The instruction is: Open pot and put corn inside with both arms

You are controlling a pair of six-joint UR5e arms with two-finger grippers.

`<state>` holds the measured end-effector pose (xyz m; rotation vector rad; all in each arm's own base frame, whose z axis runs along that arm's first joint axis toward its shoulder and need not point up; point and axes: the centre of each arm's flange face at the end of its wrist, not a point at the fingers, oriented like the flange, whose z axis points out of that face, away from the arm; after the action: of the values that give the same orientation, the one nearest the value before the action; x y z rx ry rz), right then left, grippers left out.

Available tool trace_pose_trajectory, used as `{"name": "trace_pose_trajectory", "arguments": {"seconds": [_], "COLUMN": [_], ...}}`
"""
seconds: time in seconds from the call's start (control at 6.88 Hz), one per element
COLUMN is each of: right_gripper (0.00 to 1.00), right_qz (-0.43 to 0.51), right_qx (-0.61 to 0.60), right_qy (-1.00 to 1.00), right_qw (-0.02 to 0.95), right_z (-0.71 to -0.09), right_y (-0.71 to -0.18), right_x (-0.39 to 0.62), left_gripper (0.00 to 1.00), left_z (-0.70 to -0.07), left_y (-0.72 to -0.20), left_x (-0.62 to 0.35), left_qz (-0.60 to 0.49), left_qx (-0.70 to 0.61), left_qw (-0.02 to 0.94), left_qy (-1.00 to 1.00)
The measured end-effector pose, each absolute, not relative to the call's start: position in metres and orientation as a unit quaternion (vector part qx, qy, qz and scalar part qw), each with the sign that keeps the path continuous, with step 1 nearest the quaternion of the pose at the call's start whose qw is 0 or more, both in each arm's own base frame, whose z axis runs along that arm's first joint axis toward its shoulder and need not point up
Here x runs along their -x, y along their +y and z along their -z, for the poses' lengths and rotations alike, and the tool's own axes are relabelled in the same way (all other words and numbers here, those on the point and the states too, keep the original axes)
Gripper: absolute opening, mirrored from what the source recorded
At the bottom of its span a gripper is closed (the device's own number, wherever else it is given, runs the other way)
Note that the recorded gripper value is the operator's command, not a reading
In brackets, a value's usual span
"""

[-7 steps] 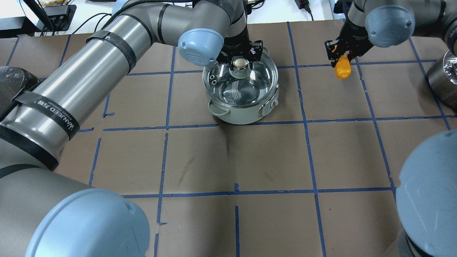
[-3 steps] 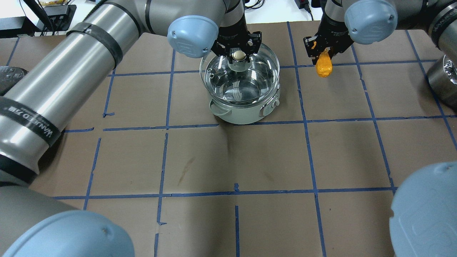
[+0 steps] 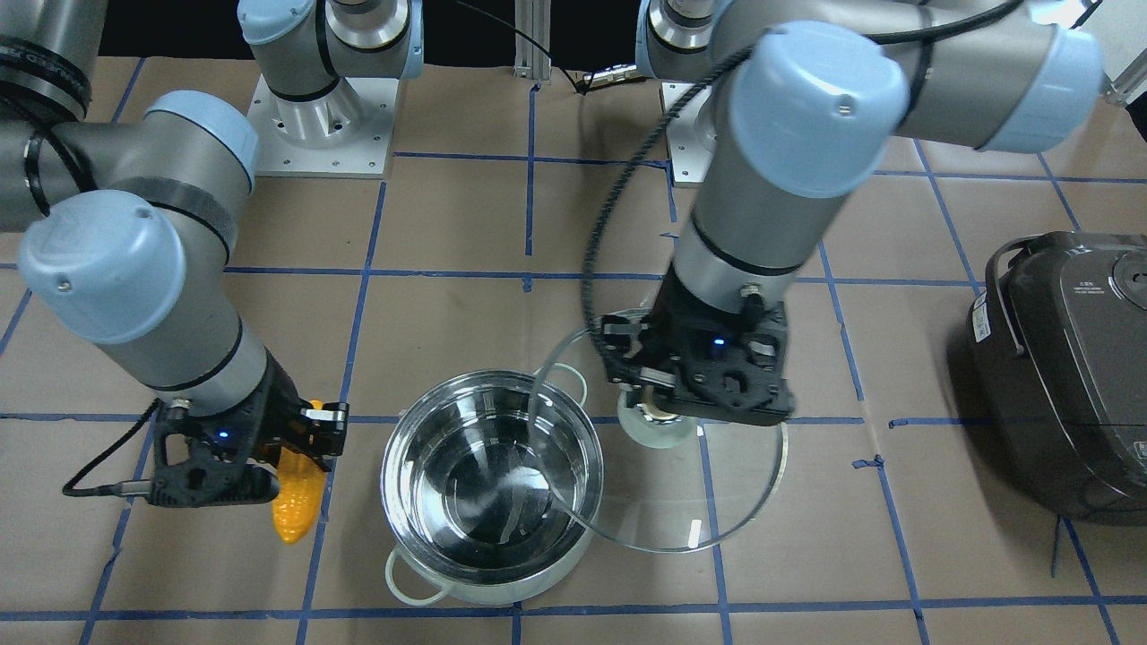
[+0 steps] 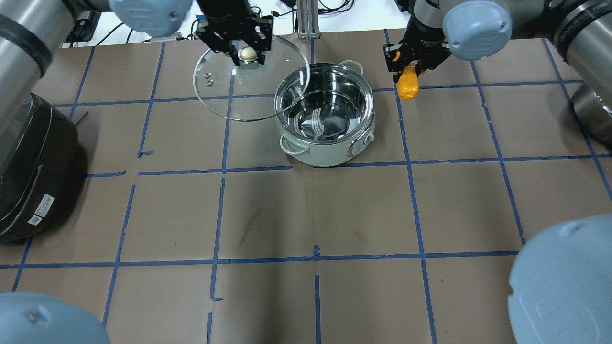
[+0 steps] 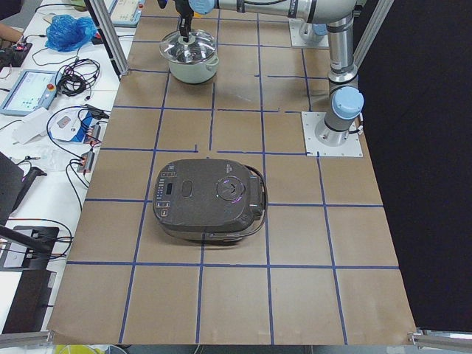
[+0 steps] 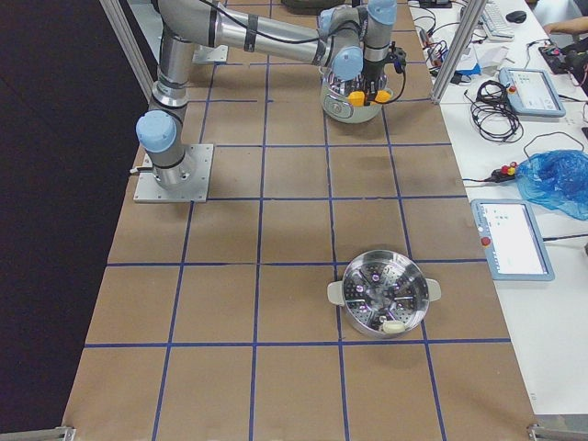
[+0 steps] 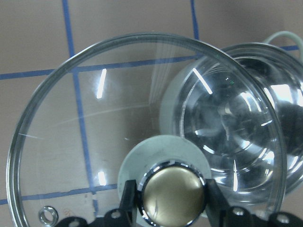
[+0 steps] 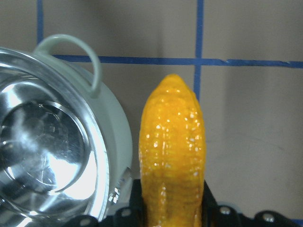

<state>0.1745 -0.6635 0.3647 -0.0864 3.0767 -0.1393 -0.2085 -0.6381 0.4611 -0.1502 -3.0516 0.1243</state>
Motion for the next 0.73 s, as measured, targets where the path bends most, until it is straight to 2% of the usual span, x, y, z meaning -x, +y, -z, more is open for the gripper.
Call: {"name": "trace_pose_trajectory", "arguments": {"seconds": [0.15, 0.44, 0.73], "right_gripper": [0.16, 0.16, 0.16], "right_qz": [0.055, 0.06, 0.056], "right_qx": [0.029, -0.001, -0.016], "right_qy": [0.998, 0.998, 0.998], "right_qw": [0.026, 0.021, 0.008], "right_z": [-0.363, -0.35, -0.322], "right_y": [-0.668, -0.663, -0.661], "right_x": [-0.221, -0.307, -0.337], "left_gripper": [0.02, 0.02, 0.03], "left_z": [-0.448, -0.378, -0.306], "left_y": [-0.642, -0.644, -0.637], "left_x": [0.164, 0.102, 0.048], "left_qz": [-0.025, -0.015, -0.043], "left_qx": [0.051, 0.041, 0.055], "left_qw": [0.037, 0.036, 0.029], "left_qy": [-0.998, -0.998, -0.997]}}
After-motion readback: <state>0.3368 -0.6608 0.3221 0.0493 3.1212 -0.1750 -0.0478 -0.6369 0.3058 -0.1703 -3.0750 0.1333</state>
